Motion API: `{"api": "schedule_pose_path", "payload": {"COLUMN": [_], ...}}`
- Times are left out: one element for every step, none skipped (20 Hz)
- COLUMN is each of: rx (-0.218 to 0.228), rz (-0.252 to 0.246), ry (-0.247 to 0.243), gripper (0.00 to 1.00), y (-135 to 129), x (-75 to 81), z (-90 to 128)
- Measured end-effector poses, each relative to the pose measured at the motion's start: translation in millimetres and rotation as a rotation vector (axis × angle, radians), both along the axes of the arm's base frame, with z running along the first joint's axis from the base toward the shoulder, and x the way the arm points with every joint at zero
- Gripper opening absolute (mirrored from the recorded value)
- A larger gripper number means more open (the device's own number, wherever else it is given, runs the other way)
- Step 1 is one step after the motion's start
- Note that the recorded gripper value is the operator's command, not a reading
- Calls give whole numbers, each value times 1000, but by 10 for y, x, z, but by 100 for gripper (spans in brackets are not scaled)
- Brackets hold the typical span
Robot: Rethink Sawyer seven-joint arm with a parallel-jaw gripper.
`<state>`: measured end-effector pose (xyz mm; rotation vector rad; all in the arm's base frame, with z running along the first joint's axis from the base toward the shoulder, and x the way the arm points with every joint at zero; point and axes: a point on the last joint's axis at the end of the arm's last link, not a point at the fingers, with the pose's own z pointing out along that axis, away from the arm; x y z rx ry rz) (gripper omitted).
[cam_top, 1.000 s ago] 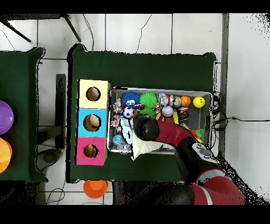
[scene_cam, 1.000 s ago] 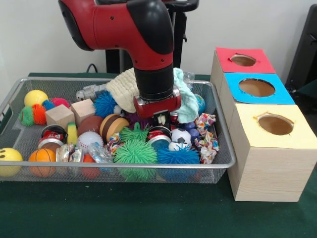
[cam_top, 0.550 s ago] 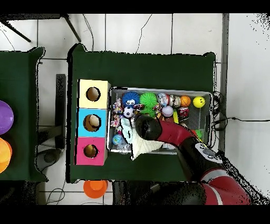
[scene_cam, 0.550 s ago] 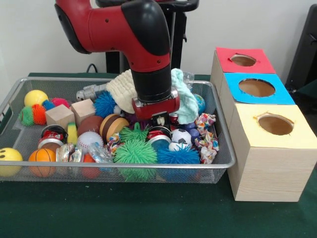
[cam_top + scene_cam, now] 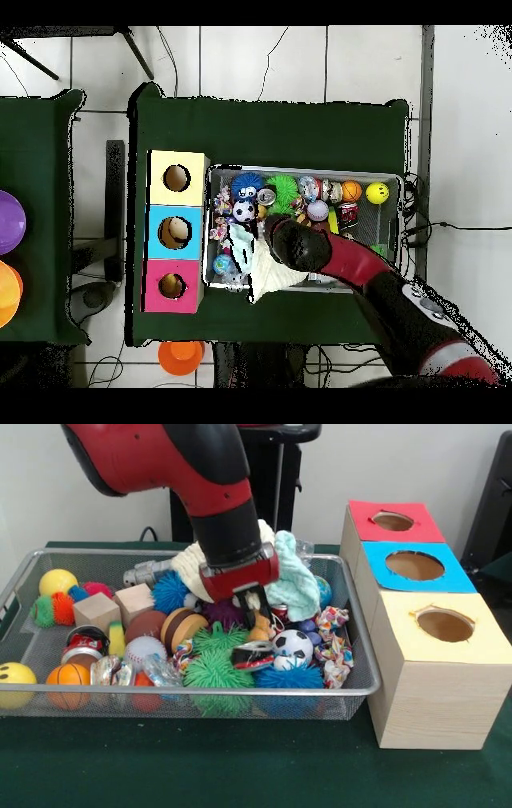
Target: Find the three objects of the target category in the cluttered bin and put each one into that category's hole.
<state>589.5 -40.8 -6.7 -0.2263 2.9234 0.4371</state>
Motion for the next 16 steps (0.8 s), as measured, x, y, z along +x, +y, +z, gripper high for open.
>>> {"api": "schedule_pose_path", "payload": {"rx": [14, 22, 31, 40, 46, 57, 60, 63, 69, 75, 80, 85, 90, 93, 97, 101], "rz": [-11, -17, -25, -33, -39, -52, -55, -59, -63, -64, -65, -60, -54, -49, -41, -32], "ry": [-10, -16, -25, -33, -40, -57, -64, -70, -82, -90, -98, -108, -117, -123, -134, -145], "gripper": [0, 0, 0, 0, 0, 0, 0, 0, 0, 0, 0, 0, 0, 0, 0, 0], "y": [-55, -89, -140, -192, -237, -327, -356, -385, -422, -437, -451, -457, -453, -447, -435, -423], "x": [6, 10, 13, 16, 19, 29, 34, 38, 46, 53, 60, 63, 62, 62, 60, 58], "z": [74, 119, 183, 247, 299, 406, 442, 478, 544, 584, 625, 668, 701, 721, 749, 777]}}
